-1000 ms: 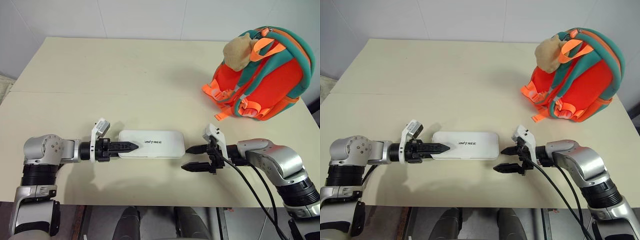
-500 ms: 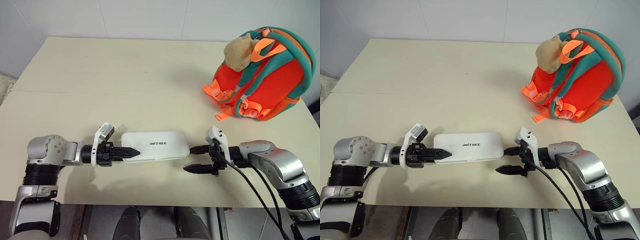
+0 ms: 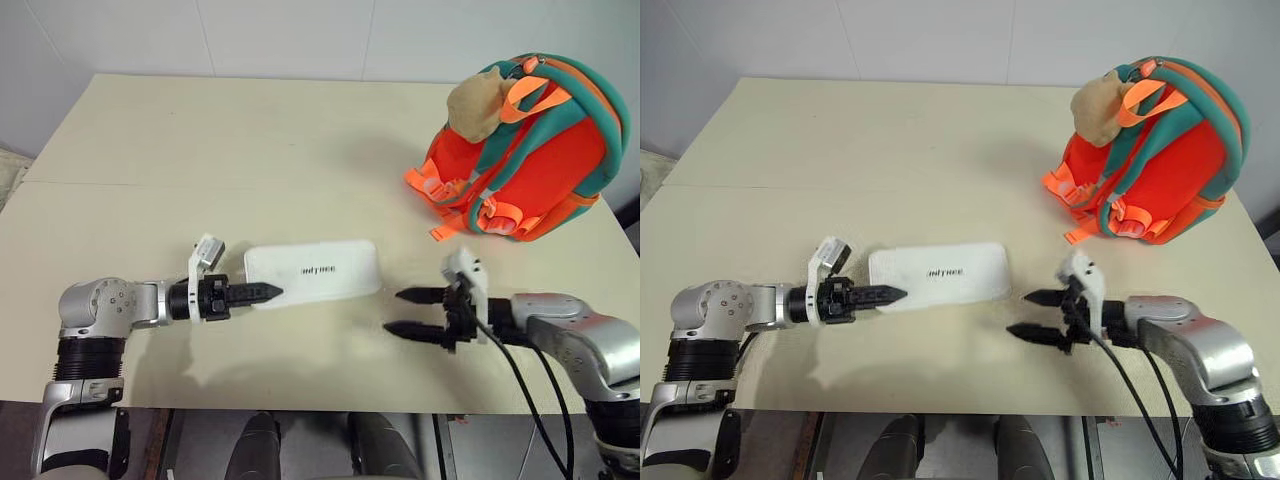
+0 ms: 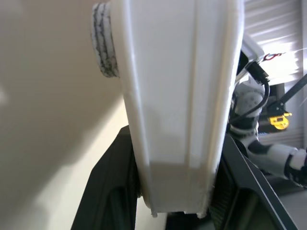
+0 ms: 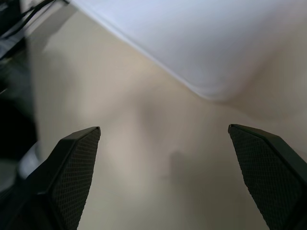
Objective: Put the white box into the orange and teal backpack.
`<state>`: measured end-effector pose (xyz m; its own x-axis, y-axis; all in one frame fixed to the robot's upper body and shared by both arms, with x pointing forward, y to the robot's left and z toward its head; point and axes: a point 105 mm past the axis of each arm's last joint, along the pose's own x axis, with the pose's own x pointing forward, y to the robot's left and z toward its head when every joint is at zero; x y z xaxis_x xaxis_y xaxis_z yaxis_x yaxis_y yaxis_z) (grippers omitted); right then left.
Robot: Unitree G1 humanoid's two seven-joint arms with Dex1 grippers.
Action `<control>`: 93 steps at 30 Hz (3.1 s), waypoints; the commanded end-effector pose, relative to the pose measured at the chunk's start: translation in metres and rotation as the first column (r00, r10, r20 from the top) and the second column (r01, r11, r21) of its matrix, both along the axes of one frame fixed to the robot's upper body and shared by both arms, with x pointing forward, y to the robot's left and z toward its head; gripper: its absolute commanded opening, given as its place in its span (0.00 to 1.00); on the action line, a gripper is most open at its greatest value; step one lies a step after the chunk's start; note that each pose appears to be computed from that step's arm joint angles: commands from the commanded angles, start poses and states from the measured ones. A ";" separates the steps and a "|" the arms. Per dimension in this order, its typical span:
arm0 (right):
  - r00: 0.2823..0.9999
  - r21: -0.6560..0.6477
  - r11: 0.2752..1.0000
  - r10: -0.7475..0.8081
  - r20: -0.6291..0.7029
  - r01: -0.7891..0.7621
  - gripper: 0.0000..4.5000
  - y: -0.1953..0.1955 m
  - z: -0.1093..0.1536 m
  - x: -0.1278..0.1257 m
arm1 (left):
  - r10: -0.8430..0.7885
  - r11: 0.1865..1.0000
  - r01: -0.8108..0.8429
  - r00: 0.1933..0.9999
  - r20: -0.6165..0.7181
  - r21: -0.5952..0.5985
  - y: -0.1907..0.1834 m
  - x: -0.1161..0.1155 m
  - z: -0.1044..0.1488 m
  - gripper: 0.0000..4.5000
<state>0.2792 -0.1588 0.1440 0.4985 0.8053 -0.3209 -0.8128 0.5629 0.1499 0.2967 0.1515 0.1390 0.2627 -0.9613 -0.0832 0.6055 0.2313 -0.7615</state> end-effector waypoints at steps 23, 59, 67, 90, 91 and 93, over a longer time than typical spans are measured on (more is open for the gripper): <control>0.663 0.304 0.733 -0.680 0.314 0.608 1.00 -0.080 0.099 0.128 | 0.068 0.998 -0.069 0.966 0.248 -0.005 0.026 0.003 0.001 0.32; 0.852 0.550 0.797 -0.451 0.268 0.249 0.03 0.009 0.097 0.154 | 0.195 0.981 -0.191 0.939 0.283 -0.042 0.039 0.005 0.008 0.32; 0.935 0.536 0.775 0.201 0.292 -0.334 0.03 0.074 0.134 0.051 | 0.294 0.955 -0.258 0.880 0.373 -0.145 0.075 -0.010 0.041 0.32; 0.790 0.442 0.781 0.572 -0.223 -0.441 0.03 0.037 0.076 -0.053 | 0.349 0.937 -0.265 0.753 0.558 -0.228 0.083 -0.053 0.092 0.32; 0.793 0.439 0.784 0.568 -0.223 -0.438 0.03 0.036 0.075 -0.050 | 0.345 0.938 -0.256 0.750 0.564 -0.233 0.082 -0.055 0.095 0.32; 0.796 0.436 0.787 0.564 -0.220 -0.437 0.03 0.034 0.074 -0.045 | 0.344 0.938 -0.245 0.743 0.574 -0.245 0.079 -0.057 0.100 0.32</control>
<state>0.2326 -0.1217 0.2122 -0.0820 0.9957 -0.0425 -0.8112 -0.0419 0.5833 0.2490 0.2316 0.2226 0.5170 -0.8091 0.2796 0.8361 0.4071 -0.3677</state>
